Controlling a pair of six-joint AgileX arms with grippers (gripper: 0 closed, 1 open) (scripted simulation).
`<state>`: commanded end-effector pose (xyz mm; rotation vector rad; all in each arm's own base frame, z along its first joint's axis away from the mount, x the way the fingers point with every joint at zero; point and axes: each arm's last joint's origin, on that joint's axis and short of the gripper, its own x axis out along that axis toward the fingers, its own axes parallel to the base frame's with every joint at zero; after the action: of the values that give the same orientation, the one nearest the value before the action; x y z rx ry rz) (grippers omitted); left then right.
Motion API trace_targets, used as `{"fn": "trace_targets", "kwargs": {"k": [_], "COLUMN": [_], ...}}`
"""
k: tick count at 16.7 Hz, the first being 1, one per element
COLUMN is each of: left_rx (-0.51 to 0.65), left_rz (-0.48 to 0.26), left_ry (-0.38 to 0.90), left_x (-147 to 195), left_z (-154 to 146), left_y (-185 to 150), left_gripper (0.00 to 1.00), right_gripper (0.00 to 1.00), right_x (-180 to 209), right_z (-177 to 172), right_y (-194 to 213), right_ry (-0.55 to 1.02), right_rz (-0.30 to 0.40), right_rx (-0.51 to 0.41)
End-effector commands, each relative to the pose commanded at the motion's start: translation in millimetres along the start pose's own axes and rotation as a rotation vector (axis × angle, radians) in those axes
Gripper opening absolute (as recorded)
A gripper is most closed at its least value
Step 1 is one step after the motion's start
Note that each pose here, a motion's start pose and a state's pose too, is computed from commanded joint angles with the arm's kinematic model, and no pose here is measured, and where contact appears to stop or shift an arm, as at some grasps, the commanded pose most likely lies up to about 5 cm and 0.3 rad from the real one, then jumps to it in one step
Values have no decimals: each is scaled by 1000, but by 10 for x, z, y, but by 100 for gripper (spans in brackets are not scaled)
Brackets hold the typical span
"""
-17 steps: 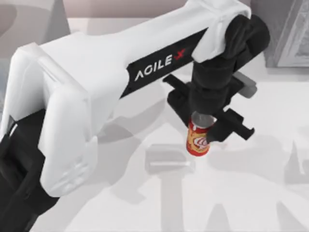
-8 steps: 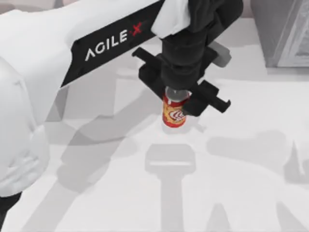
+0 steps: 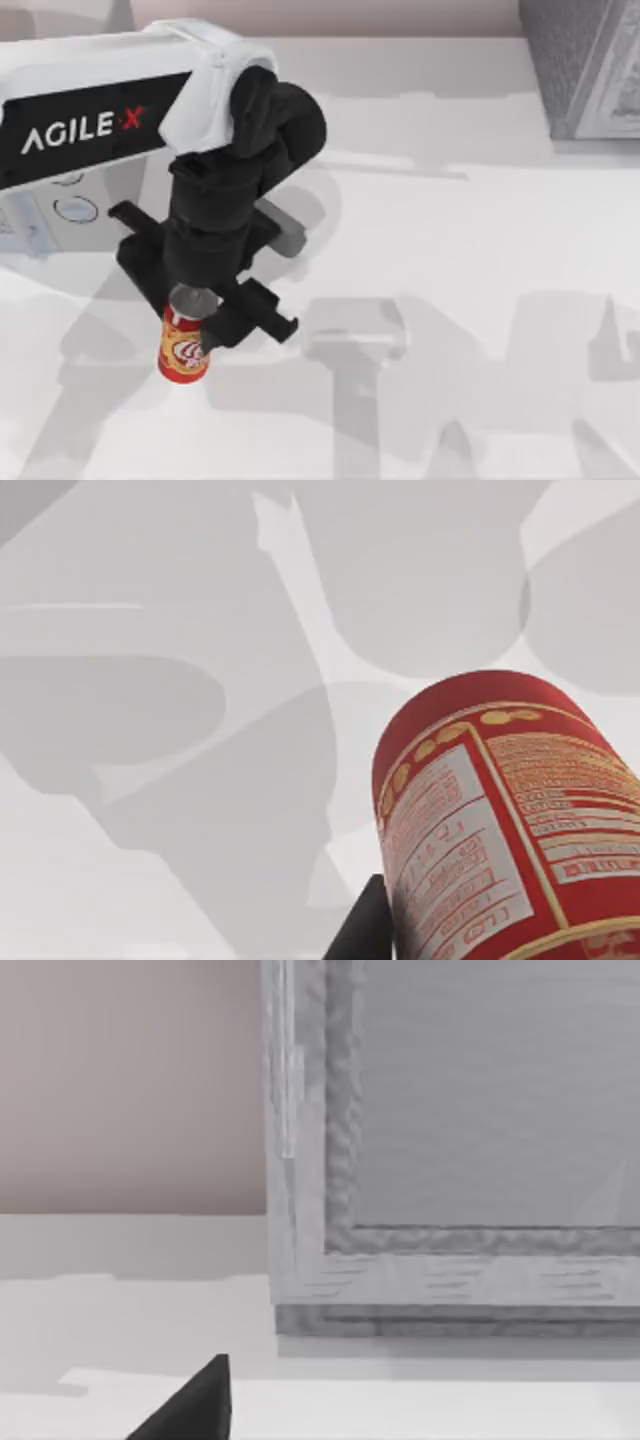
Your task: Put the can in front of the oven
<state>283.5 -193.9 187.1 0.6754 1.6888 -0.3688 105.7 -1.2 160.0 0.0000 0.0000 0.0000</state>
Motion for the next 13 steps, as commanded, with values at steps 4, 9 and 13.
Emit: {"fn": "trace_targets", "kwargs": {"k": [4,9,13], "left_rx": [-171,-459,-567], "left_rz": [-93,-201,-218], "left_ry": [113,38,-67], "left_x": [382,570,683], "left_z": [-669,-1672,-2223], "left_y": [784,1695,2036], "left_gripper": [0,0,0], "right_gripper": [100,100,100], "right_x": [0,0,0], "right_z": [0,0,0], "right_y": [0,0,0], "right_ry": [0,0,0], "right_rz": [0,0,0], "right_rx": [0,0,0]}}
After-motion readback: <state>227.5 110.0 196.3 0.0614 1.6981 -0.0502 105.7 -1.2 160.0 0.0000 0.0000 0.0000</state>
